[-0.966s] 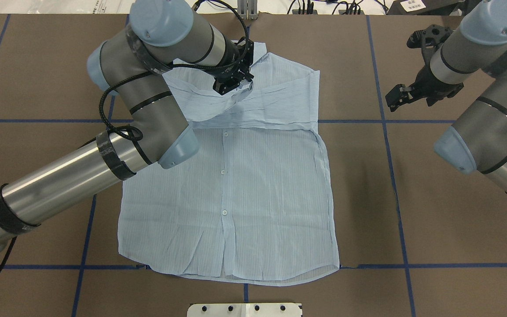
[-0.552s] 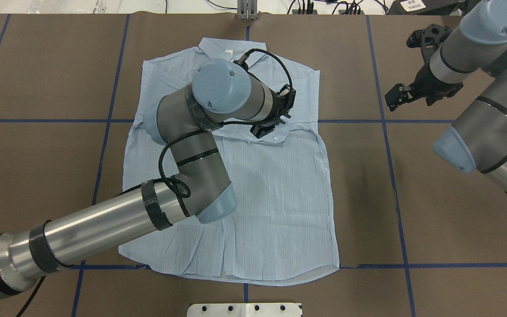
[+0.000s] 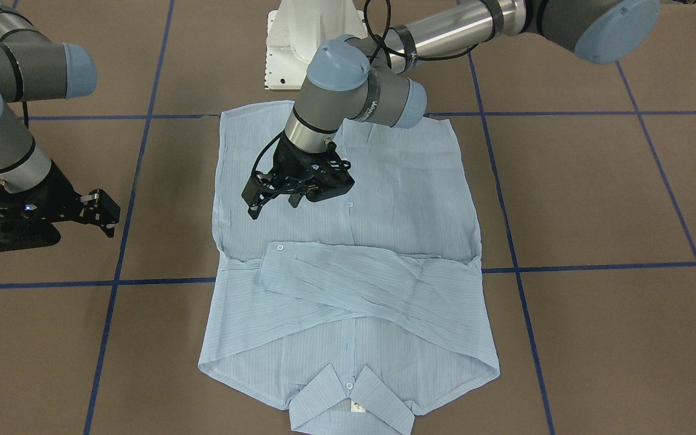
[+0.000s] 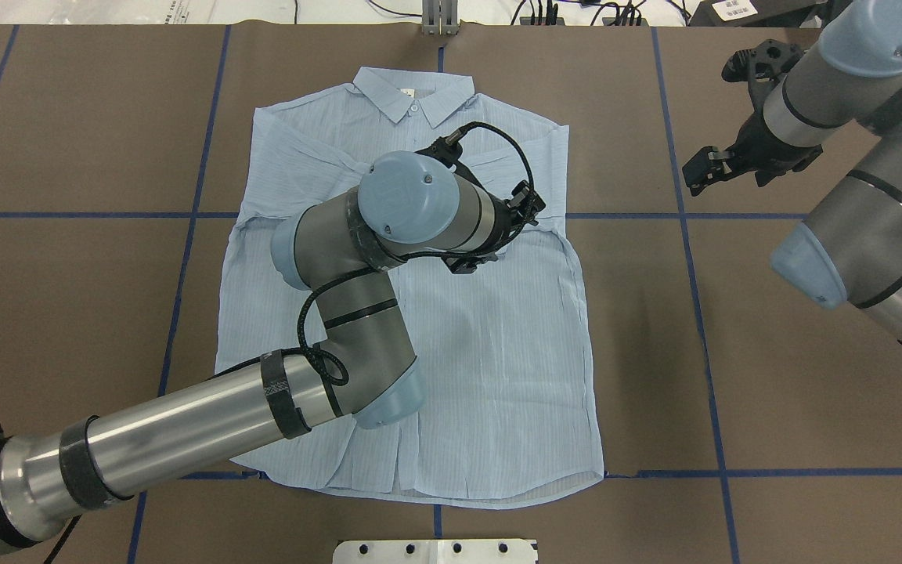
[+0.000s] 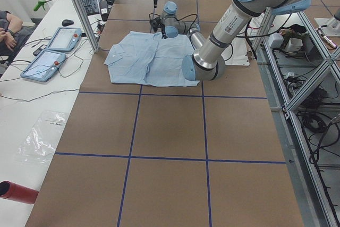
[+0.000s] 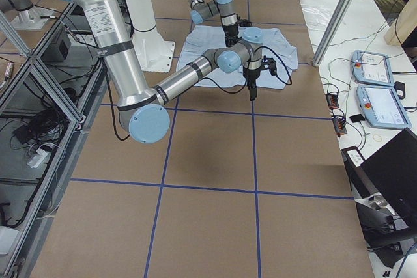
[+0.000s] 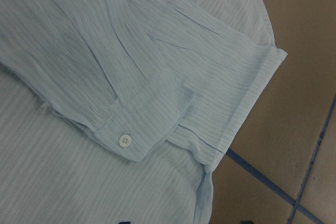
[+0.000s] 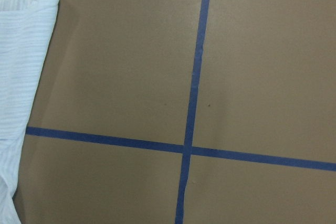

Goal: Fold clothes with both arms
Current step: 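Release the sleeve and withdraw the left gripper while the right arm lowers, then move both grippers to the hem corners nearest the robot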

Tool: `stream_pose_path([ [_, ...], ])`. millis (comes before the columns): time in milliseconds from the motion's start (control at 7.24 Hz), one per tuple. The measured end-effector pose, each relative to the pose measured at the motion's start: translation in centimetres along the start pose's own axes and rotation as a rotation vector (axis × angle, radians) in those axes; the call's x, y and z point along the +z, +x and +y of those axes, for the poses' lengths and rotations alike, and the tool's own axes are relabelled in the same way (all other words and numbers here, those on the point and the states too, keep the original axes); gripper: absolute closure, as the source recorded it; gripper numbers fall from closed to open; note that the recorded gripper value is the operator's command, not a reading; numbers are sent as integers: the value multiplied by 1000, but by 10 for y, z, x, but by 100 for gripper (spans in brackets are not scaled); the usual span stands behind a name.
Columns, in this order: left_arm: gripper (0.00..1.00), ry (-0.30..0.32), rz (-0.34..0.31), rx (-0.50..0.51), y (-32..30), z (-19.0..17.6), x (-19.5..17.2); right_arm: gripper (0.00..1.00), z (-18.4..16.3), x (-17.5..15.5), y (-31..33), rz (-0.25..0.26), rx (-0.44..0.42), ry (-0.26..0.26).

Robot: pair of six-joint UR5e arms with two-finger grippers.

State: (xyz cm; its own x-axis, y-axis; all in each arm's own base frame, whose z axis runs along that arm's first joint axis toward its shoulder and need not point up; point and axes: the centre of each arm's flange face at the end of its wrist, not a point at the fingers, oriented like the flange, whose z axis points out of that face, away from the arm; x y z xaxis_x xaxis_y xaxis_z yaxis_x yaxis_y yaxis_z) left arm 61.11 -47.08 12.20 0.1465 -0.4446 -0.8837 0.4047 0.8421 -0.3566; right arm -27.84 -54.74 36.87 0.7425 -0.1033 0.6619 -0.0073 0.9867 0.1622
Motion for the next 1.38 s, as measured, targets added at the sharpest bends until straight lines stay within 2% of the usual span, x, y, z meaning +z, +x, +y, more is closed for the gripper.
stream_pose_path([
  [276, 0, -12, 0, 67, -42, -21, -47, 0, 23, -18, -13, -48, 42, 4],
  [690, 2, 12, -103, 219, -96, -52, -125, 0, 107, -30, -102, -114, 105, 21],
  [966, 2, 19, -172, 345, -151, -65, -167, 0, 176, -11, -169, -116, 125, 31],
  [1243, 2, 17, -174, 389, -178, -64, -203, 0, 255, 26, -213, -75, 131, 36],
  [1381, 2, 17, -168, 394, -180, -63, -212, 0, 281, 37, -223, -63, 131, 41],
])
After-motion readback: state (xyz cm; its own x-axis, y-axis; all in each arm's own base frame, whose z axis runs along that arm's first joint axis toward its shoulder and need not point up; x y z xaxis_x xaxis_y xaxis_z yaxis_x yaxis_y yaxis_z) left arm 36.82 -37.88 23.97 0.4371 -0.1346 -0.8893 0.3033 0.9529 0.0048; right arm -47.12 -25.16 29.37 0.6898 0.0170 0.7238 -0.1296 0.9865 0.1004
